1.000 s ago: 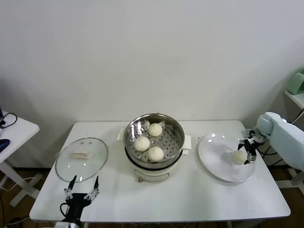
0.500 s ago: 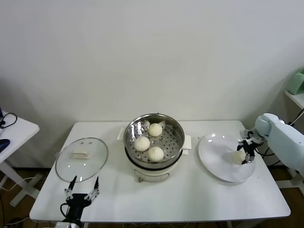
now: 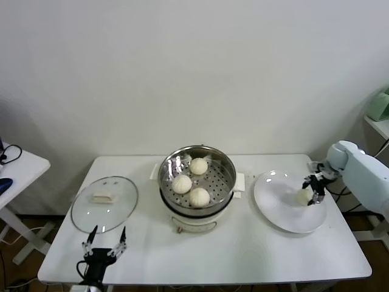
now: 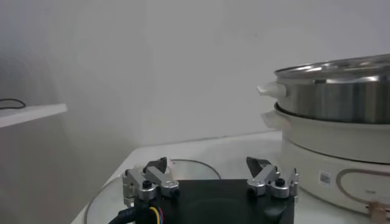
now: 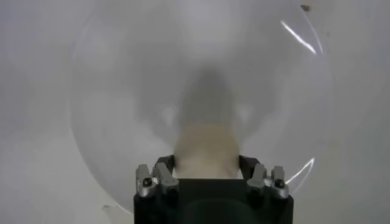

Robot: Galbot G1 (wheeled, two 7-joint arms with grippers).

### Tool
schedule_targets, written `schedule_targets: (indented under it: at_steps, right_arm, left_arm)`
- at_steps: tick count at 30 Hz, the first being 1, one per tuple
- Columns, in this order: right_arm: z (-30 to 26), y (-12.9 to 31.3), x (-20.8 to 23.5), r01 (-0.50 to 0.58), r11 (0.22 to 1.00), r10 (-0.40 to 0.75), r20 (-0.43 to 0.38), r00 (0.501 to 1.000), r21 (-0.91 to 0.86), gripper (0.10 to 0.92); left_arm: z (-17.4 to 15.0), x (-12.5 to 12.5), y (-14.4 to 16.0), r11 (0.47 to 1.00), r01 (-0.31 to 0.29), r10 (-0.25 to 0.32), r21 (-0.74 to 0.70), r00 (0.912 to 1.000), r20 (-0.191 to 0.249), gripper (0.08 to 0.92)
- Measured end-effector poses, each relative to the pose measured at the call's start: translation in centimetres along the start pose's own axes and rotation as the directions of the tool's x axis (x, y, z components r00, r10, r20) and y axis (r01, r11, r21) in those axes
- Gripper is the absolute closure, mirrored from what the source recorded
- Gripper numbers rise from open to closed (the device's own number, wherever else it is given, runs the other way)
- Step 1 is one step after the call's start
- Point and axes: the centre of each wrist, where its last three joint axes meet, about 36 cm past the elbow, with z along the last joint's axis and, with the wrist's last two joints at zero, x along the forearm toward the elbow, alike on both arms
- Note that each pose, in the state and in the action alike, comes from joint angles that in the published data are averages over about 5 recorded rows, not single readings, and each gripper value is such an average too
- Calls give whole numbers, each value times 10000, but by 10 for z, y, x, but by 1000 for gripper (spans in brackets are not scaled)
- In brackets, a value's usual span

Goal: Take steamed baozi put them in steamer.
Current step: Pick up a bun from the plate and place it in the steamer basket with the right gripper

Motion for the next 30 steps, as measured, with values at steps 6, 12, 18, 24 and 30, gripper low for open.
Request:
schedule_targets:
  at_steps: [6,12,18,24,30]
  right_arm:
    - [-23,-24,38,-518,9985,529,626,9966,-194,327]
    - [-65,-53,95,-1122,9926,1182,1595,9801,-464,327]
    - [-115,-74,155,-1439,9876,1553,2597,9531,-626,325]
    - [-167,-80,195,-1254,9906,1363,3245,9360,-544,319]
    - [-209,-70,203,-577,9976,673,3475,9353,-377,318]
  left_arm:
    - [-5,-1,-3,10000,-58,57,58,9999,133,177]
    - [-8,0,-10,9997,-213,210,117,9995,244,177]
    - [-13,-1,-18,9993,-322,315,183,9988,383,177]
    - [-23,-4,-30,9979,-519,498,375,9972,561,177]
    - [-35,-6,-40,9961,-718,677,511,9947,770,177]
